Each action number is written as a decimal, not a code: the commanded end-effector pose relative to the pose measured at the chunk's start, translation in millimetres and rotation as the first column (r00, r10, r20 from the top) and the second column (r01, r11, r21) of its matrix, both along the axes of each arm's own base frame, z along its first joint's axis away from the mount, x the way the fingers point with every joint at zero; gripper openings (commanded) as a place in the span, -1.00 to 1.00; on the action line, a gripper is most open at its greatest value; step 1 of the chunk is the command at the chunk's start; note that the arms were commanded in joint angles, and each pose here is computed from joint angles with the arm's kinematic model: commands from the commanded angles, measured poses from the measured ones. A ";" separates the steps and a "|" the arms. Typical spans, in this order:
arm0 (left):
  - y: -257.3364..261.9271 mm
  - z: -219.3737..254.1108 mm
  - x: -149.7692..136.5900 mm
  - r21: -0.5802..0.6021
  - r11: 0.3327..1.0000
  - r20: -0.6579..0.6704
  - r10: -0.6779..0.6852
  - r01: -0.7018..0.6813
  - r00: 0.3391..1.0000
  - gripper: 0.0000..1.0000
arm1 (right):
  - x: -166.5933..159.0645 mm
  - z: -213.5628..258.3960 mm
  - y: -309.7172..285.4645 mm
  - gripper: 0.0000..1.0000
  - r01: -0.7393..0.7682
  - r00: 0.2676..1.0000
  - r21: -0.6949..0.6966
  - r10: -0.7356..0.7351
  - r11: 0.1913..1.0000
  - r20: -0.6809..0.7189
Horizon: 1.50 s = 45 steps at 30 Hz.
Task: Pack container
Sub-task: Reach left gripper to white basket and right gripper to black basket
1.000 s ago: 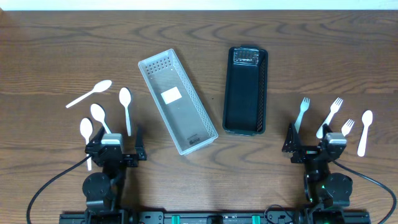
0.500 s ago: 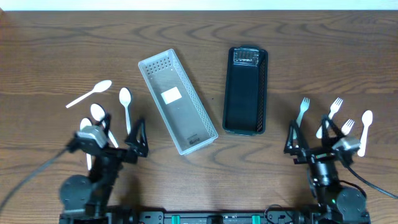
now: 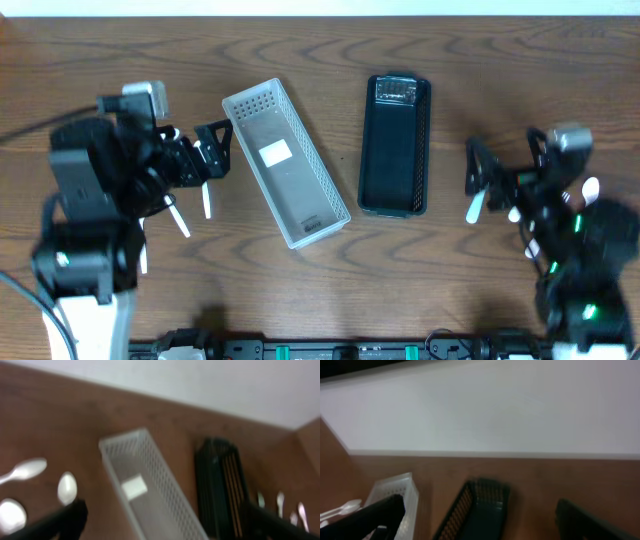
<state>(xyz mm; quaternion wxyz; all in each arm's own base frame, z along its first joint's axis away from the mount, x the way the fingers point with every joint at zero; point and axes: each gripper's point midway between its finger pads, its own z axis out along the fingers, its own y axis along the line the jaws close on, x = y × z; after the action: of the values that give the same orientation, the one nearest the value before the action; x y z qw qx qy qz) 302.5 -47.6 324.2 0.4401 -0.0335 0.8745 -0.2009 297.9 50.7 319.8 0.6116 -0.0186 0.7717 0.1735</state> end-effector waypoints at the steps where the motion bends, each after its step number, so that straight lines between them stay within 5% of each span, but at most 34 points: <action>1: -2.1 15.7 1.4 0.079 0.993 -0.051 -0.083 0.087 0.995 0.96 | 14.3 27.5 17.0 0.98 -0.106 0.990 -0.016 0.104 0.994 -0.095; 9: -1.3 -23.6 -3.3 0.072 0.989 -0.290 -0.104 0.130 0.951 0.96 | 6.5 -25.6 24.8 0.98 -0.149 0.820 0.054 0.154 0.987 -0.551; 10: -1.2 -26.5 -0.9 0.070 0.989 -0.299 -0.104 0.130 0.949 0.96 | 9.6 -29.6 27.1 0.67 -0.158 0.810 0.066 0.167 0.985 -0.562; 11: -1.0 -28.6 1.6 0.069 0.989 -0.304 -0.104 0.130 0.947 0.98 | 13.8 -31.8 28.6 -0.08 -0.163 0.806 0.073 0.176 0.984 -0.566; 12: -0.7 -31.6 4.6 0.069 0.989 -0.312 -0.103 0.130 0.945 0.85 | 17.2 -34.4 28.1 -0.47 -0.160 0.801 0.072 0.172 0.984 -0.573; 13: 0.5 -34.7 7.4 0.073 0.989 -0.320 -0.098 0.127 0.942 0.67 | 20.2 -36.5 26.3 -0.67 -0.152 0.799 0.064 0.160 0.986 -0.580; 15: 9.2 -46.3 13.7 0.110 0.989 -0.355 -0.057 0.102 0.933 -0.17 | 26.7 -41.9 23.1 -0.97 -0.134 0.794 0.031 0.126 0.991 -0.595; 19: 30.4 -73.6 23.7 0.192 0.981 -0.442 0.059 0.030 0.895 -0.88 | 36.1 -59.6 26.1 -0.97 -0.164 0.782 -0.105 0.065 0.981 -0.620; 36: 39.6 -203.1 94.9 0.191 0.981 -0.644 0.100 0.034 0.759 -0.88 | 41.3 -180.0 90.6 -0.98 -0.430 0.518 -0.155 0.102 0.889 -0.849; 45: 34.2 -255.9 100.6 0.165 0.983 -0.722 0.067 0.077 0.689 -0.88 | 10.5 -207.1 105.0 -0.97 -0.519 0.379 -0.133 0.087 0.844 -0.921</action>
<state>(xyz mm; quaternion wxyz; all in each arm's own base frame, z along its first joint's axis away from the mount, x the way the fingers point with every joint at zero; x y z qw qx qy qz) 401.3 -11.7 77.6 0.0701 -0.0749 0.9907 -0.0895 308.6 151.8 112.4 0.0520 -0.1789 0.9763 0.1099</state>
